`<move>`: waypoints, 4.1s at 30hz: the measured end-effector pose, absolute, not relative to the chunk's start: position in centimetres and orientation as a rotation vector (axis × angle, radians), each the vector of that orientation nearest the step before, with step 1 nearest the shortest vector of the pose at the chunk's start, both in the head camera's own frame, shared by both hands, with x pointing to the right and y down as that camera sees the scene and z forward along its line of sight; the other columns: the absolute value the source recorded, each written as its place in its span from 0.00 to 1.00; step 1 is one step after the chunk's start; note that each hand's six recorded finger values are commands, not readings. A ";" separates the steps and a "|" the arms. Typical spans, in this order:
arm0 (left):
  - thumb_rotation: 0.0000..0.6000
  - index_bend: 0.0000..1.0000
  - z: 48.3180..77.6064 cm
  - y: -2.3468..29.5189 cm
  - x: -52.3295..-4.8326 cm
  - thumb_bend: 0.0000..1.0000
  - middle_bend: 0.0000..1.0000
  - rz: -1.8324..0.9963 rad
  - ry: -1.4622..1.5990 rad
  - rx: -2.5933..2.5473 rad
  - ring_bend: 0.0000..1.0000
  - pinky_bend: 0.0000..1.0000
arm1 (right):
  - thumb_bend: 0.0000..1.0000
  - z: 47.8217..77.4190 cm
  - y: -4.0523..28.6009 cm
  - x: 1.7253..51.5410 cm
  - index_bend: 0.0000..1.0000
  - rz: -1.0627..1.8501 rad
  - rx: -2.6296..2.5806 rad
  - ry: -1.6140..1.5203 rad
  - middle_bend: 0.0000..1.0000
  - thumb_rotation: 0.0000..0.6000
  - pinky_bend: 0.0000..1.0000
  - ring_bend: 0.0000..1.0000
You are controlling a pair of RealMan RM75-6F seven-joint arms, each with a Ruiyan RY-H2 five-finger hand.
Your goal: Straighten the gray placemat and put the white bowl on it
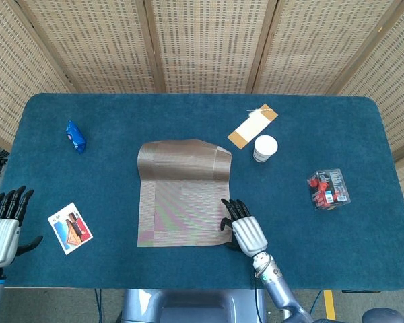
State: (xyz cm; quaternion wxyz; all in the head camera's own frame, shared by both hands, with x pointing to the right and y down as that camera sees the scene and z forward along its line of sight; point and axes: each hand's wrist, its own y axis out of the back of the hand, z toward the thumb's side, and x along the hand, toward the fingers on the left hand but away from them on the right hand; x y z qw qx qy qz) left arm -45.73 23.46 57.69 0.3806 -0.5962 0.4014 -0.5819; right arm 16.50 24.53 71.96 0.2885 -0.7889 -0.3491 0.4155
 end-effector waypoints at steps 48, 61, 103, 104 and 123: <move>1.00 0.00 58.0 23.3 -45.7 0.14 0.00 -1.495 1.031 -1.535 0.00 0.00 | 0.64 70.4 24.9 17.7 0.67 1.107 -2.099 -1.010 0.19 1.00 0.00 0.00; 1.00 0.00 58.0 23.4 -45.3 0.14 0.00 -1.494 1.020 -1.528 0.00 0.00 | 0.64 67.7 23.7 23.1 0.67 1.152 -2.039 -1.080 0.20 1.00 0.00 0.00; 1.00 0.00 58.4 23.3 -45.1 0.14 0.00 -1.510 1.001 -1.517 0.00 0.00 | 0.47 65.4 13.7 37.9 0.57 1.499 -1.657 -1.042 0.10 1.00 0.00 0.00; 1.00 0.00 58.4 23.3 -45.1 0.14 0.00 -1.510 1.001 -1.517 0.00 0.00 | 0.44 65.4 13.8 38.0 0.54 1.499 -1.656 -1.041 0.07 1.00 0.00 0.00; 1.00 0.00 58.5 22.8 -43.8 0.13 0.00 -1.456 0.974 -1.531 0.00 0.00 | 0.17 61.4 18.3 41.0 0.22 1.479 -1.617 -1.153 0.00 1.00 0.00 0.00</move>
